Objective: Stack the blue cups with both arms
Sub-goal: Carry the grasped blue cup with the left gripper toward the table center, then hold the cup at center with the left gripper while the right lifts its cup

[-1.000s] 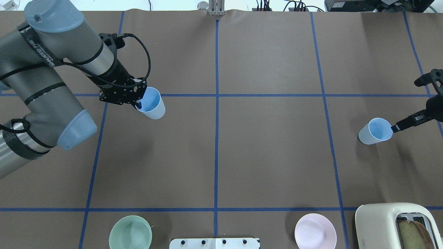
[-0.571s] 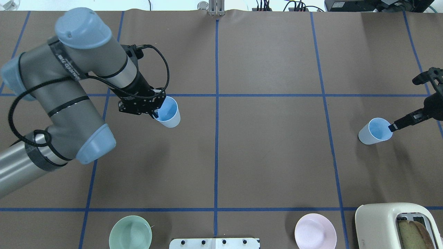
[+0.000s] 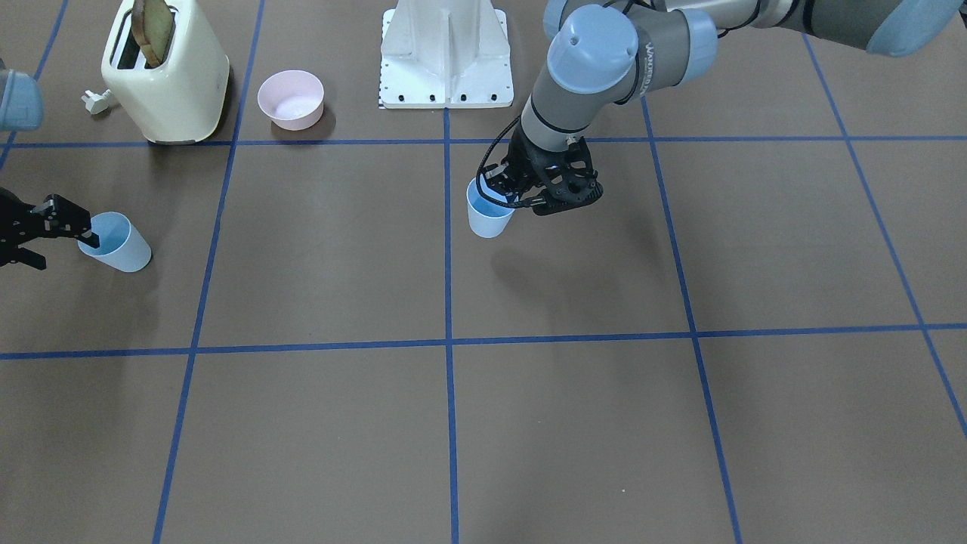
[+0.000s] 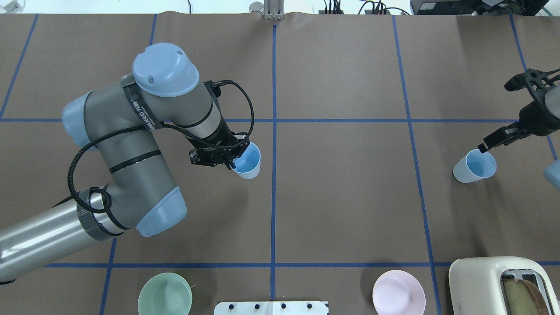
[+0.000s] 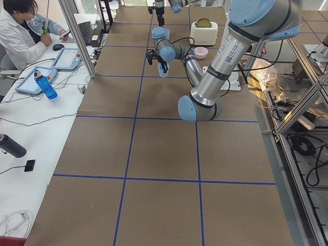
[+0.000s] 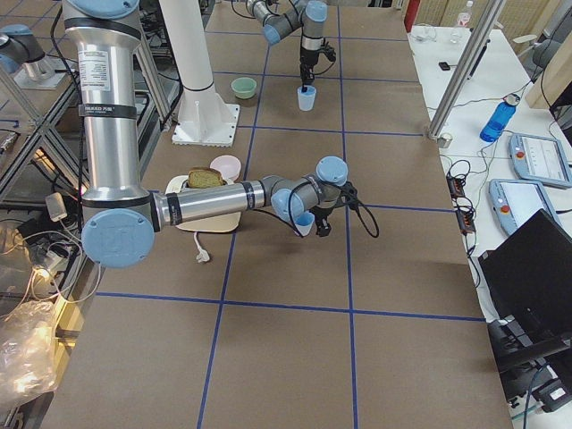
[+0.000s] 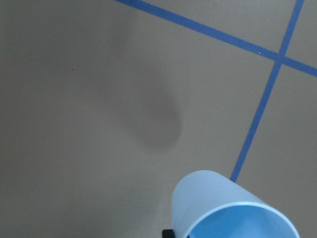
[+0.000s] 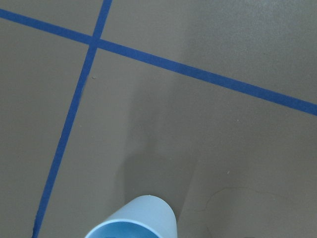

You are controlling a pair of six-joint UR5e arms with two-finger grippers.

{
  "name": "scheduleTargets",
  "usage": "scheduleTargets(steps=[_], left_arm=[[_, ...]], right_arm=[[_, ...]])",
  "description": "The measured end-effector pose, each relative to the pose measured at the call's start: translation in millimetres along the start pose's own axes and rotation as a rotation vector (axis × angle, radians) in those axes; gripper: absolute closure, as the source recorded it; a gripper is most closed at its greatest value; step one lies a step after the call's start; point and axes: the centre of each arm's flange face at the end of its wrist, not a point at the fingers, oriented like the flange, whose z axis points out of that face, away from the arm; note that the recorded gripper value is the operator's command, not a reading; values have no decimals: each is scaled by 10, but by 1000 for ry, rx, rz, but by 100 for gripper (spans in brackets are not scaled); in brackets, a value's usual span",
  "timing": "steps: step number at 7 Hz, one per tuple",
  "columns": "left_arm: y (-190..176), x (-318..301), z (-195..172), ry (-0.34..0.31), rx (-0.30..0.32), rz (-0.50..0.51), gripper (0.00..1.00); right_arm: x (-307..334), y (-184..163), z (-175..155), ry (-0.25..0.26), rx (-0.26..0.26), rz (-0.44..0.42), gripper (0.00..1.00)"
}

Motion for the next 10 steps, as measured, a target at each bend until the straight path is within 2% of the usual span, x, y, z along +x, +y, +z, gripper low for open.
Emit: scheduleTargets(steps=[4, 7, 8, 9, 10], left_arm=[[182, 349, 281, -15, -10, 21, 100], [179, 499, 381, -8, -15, 31, 100], [179, 504, 386, -7, -16, 31, 100], [172, 505, 400, -9, -16, 30, 100], [157, 505, 427, -11, -15, 29, 100]], right_arm=[[-20, 9, 74, 15, -10, -5, 17], [-4, 90, 129, 20, -23, -4, 19], [0, 127, 156, 22, -30, -4, 23], [-15, 149, 193, 23, -37, -7, 33], [-44, 158, 232, 26, -43, -14, 55]])
